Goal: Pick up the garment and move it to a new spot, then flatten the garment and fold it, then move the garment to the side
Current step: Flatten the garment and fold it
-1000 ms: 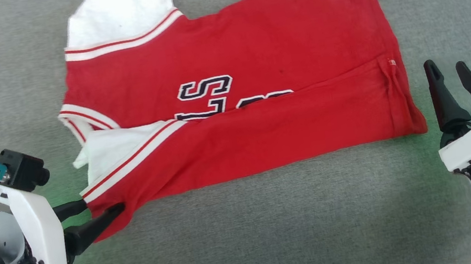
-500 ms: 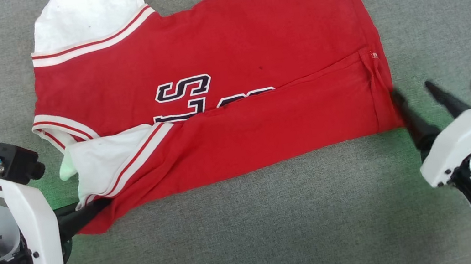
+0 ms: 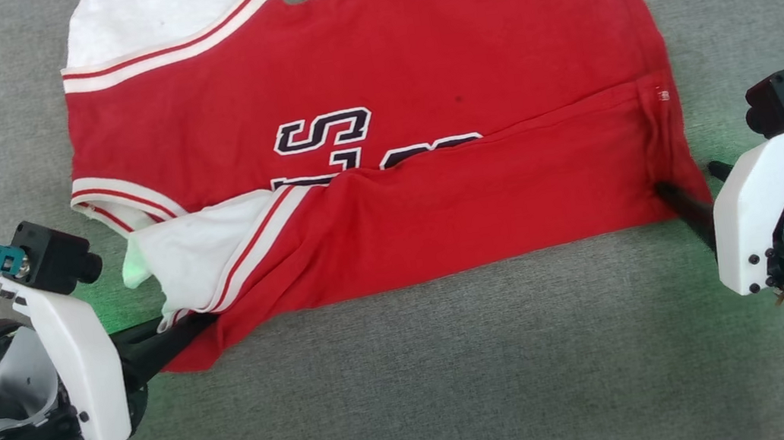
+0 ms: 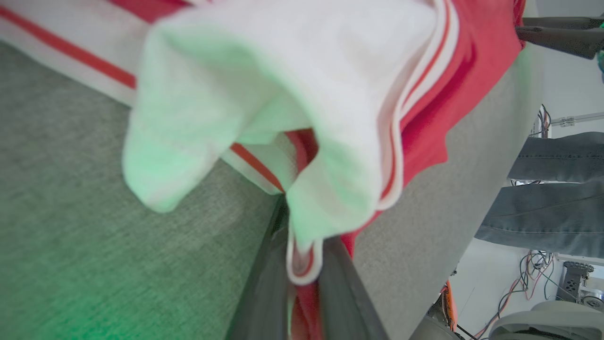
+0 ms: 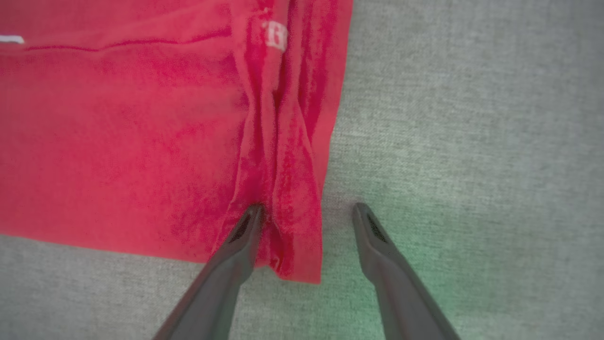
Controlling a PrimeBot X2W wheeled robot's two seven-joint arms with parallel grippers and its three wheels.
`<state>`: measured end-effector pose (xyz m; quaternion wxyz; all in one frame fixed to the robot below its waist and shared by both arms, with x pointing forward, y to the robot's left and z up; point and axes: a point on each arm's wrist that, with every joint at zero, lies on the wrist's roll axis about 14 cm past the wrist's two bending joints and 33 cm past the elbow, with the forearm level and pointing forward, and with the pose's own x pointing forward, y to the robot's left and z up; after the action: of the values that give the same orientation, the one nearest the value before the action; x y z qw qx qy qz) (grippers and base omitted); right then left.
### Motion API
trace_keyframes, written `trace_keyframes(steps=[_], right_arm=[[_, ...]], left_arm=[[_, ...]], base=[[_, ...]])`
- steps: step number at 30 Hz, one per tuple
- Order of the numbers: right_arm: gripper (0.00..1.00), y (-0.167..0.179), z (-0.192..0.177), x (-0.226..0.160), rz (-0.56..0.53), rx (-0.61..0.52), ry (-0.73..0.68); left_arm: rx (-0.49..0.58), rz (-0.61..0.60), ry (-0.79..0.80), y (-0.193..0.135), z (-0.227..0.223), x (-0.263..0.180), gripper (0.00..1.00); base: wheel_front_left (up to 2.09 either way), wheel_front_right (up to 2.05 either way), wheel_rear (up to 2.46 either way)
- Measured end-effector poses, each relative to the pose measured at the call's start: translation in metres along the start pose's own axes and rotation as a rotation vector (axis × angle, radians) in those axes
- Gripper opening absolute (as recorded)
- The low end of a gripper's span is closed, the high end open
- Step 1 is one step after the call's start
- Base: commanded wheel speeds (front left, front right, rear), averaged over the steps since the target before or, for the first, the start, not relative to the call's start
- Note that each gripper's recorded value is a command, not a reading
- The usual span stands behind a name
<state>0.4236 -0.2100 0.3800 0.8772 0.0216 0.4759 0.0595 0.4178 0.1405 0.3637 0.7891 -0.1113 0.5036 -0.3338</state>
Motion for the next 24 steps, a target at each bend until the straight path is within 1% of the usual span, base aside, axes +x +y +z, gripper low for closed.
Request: trace_keyframes(steps=[1, 2, 3, 9, 15, 24], right_arm=[[0.51, 0.001, 0.000, 0.001, 0.004, -0.004, 0.005], [0.19, 0.003, 0.001, 0.002, 0.012, -0.003, 0.006], [0.00, 0.005, 0.002, 0.002, 0.019, 0.001, 0.003], [0.00, 0.008, 0.003, -0.005, 0.033, 0.020, -0.019], [0.00, 0.006, -0.001, -0.022, 0.038, 0.012, -0.037], [0.00, -0.005, -0.041, -0.050, 0.034, 0.013, 0.050]], left_arm=[[-0.003, 0.000, -0.005, 0.000, 0.000, 0.000, 0.00], [-0.005, 0.000, -0.011, 0.000, 0.000, 0.000, 0.00], [-0.006, 0.000, -0.015, 0.000, 0.000, 0.000, 0.00], [-0.013, -0.001, -0.067, -0.008, 0.002, -0.006, 0.00], [-0.014, -0.003, -0.081, -0.017, -0.008, -0.021, 0.00], [-0.006, -0.034, -0.056, -0.039, -0.038, -0.049, 0.00]], base=[[0.00, 0.00, 0.00], [0.00, 0.00, 0.00], [0.00, 0.00, 0.00], [0.00, 0.00, 0.00], [0.00, 0.00, 0.00], [0.00, 0.00, 0.00]])
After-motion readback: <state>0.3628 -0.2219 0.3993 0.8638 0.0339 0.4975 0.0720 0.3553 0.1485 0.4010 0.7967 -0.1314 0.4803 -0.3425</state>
